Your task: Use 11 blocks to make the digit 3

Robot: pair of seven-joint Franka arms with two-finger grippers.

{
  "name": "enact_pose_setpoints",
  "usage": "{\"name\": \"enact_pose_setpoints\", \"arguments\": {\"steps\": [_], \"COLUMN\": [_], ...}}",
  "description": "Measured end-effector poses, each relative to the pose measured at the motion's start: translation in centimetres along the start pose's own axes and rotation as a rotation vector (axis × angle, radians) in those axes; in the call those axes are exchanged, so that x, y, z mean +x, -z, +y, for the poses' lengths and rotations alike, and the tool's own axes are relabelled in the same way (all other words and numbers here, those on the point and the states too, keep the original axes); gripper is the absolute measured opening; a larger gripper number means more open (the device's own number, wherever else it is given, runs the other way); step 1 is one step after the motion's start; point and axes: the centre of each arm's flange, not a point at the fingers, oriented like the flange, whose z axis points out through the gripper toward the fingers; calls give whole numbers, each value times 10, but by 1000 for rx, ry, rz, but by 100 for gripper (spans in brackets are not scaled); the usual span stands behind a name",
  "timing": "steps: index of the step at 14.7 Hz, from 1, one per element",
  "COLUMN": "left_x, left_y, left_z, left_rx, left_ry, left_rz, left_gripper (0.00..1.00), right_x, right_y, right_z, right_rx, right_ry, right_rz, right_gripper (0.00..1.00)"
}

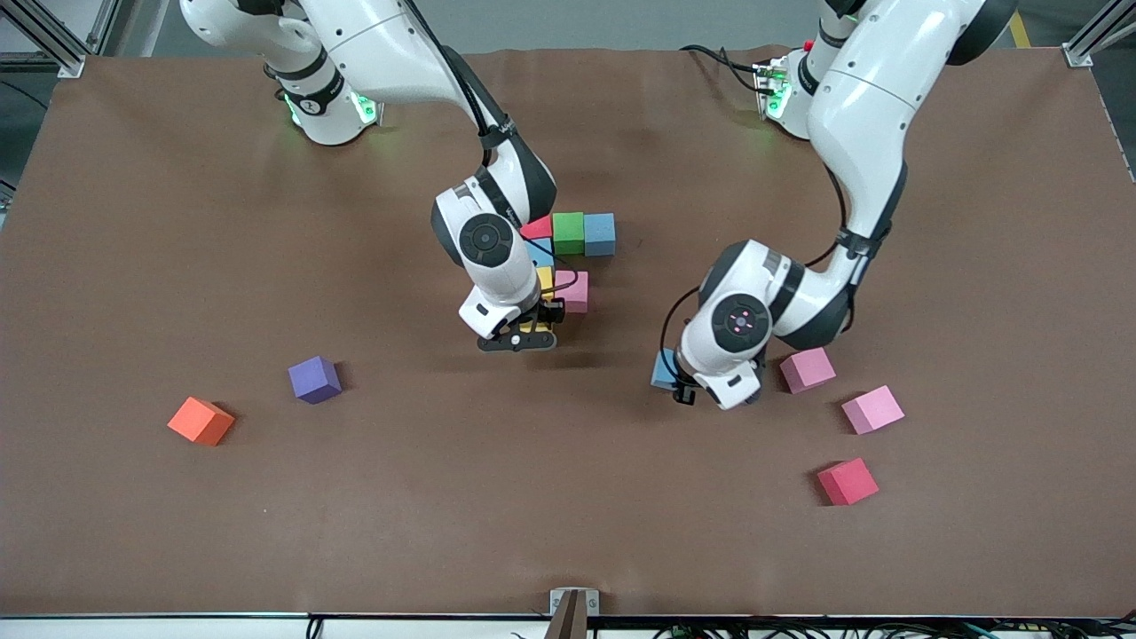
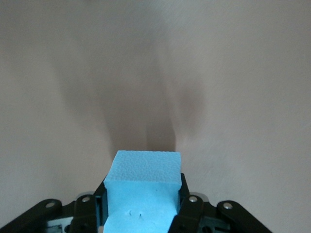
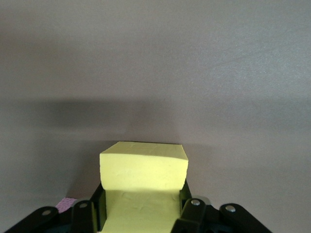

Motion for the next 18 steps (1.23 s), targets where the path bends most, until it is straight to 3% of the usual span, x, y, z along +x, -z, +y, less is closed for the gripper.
{"name": "enact_pose_setpoints", "arguments": {"steps": [5, 9, 18], "left_x": [-55, -62, -104], "left_y": [-7, -19, -21], "left_z": [-38, -75, -114], "left_rx": [-29, -87, -100], "left_ry": [131, 186, 256], "left_rz": [29, 49, 47], "left_gripper": [53, 53, 53], "right_x": [-1, -1, -2], "right_y": [-1, -2, -3], "right_z": [1, 1, 1], "right_rx": [-2, -3, -4], "right_ry": [-1, -1, 1], "right_rz": [-2, -2, -4], "right_gripper": [58, 58, 58]}}
